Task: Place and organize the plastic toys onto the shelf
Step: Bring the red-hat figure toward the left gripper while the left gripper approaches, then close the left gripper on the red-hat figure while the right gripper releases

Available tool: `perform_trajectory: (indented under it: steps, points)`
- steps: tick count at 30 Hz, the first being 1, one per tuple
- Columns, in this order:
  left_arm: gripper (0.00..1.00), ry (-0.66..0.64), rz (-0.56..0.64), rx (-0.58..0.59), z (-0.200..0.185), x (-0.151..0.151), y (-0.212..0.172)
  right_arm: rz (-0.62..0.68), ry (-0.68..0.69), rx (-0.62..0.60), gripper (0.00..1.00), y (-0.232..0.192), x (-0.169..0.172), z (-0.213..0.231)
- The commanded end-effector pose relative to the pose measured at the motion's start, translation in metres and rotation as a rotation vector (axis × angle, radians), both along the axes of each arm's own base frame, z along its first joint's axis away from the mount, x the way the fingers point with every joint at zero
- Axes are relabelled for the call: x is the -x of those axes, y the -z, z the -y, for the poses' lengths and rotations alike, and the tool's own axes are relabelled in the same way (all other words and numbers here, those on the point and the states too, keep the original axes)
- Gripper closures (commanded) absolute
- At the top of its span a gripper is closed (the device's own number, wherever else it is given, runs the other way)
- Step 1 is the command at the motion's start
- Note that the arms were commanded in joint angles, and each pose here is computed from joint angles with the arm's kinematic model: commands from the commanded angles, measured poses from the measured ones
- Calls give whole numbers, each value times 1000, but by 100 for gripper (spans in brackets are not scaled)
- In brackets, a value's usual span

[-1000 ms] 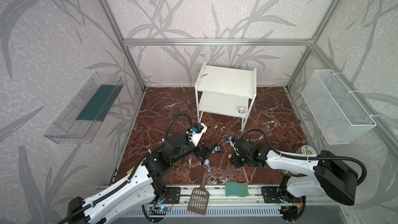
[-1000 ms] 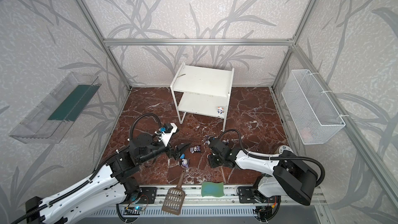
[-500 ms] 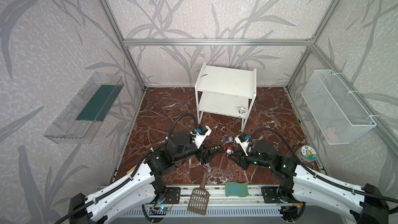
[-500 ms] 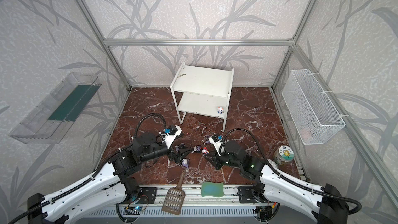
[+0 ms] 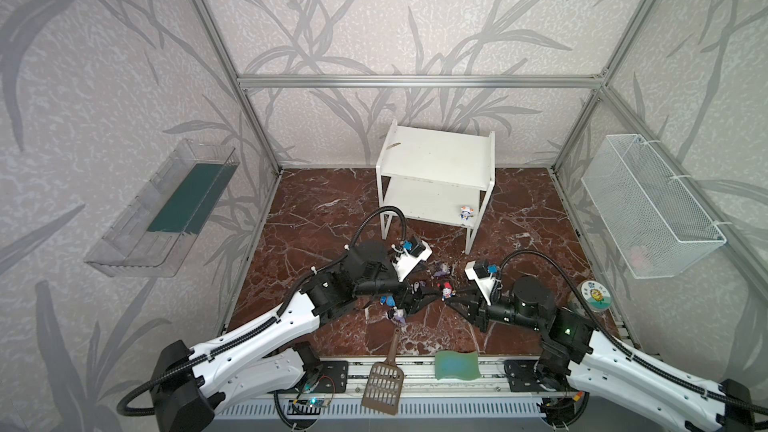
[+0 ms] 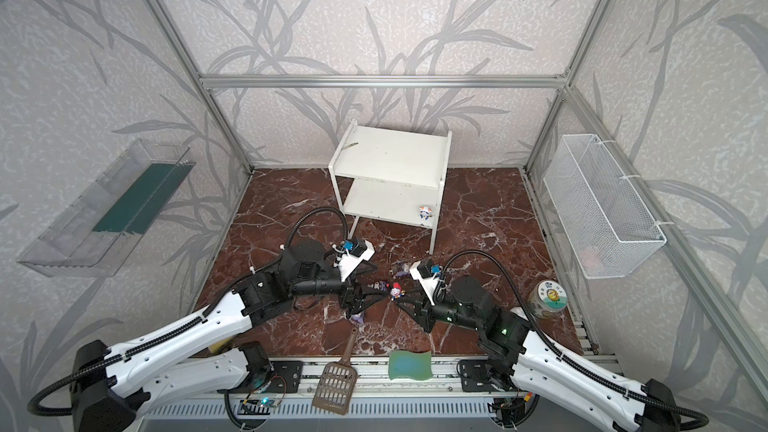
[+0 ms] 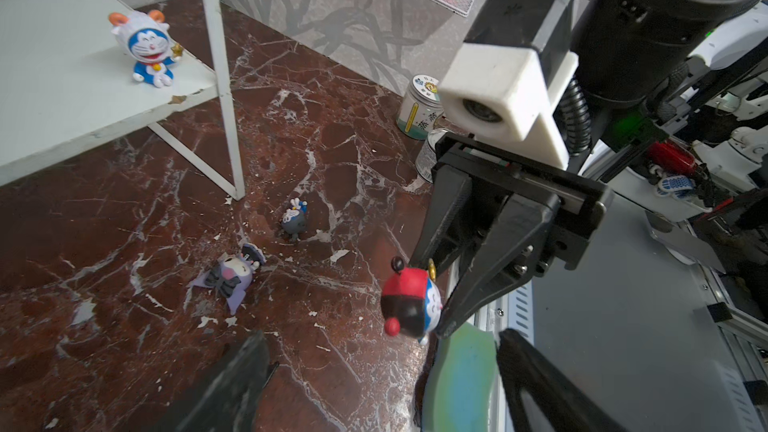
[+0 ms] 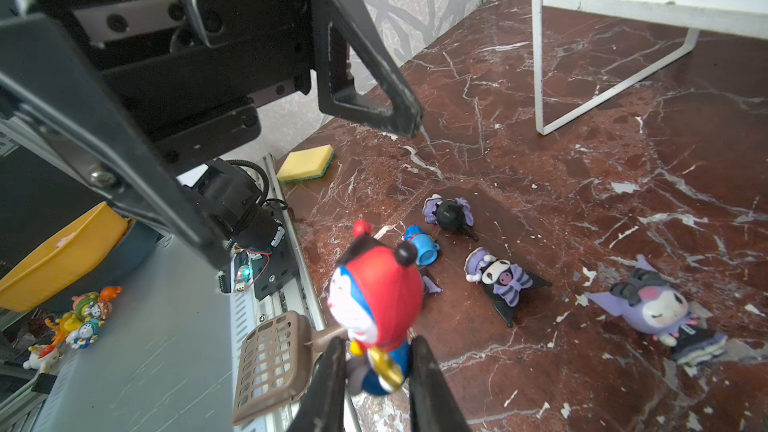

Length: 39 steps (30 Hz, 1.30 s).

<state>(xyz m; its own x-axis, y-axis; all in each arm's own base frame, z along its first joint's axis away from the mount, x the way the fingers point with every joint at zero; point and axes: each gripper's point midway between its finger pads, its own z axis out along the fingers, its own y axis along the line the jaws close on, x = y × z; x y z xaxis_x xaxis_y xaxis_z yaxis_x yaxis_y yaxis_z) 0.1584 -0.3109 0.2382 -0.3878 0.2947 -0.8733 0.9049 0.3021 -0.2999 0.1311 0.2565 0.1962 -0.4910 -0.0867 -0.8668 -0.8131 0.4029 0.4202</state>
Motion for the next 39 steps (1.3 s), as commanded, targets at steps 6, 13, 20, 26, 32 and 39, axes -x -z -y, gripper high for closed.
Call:
perform_trajectory:
  steps: [6,13,20,26,32,39]
  points:
    - [21,116,-38,2,20,14,-7,74,-36,-48,84,-20,7,-2]
    - [37,144,-46,-15,29,16,-5,94,-31,-65,84,-25,8,-1]
    - [55,147,-35,-15,32,15,-5,93,-31,-65,84,-25,8,-2]
    - [59,134,-18,-14,34,11,-4,95,-25,-60,84,-23,8,-2]
    - [65,111,24,-7,34,5,-8,87,-14,-47,74,-19,8,0]
    - [72,63,131,-44,29,-9,-12,75,33,-25,52,-11,9,15]
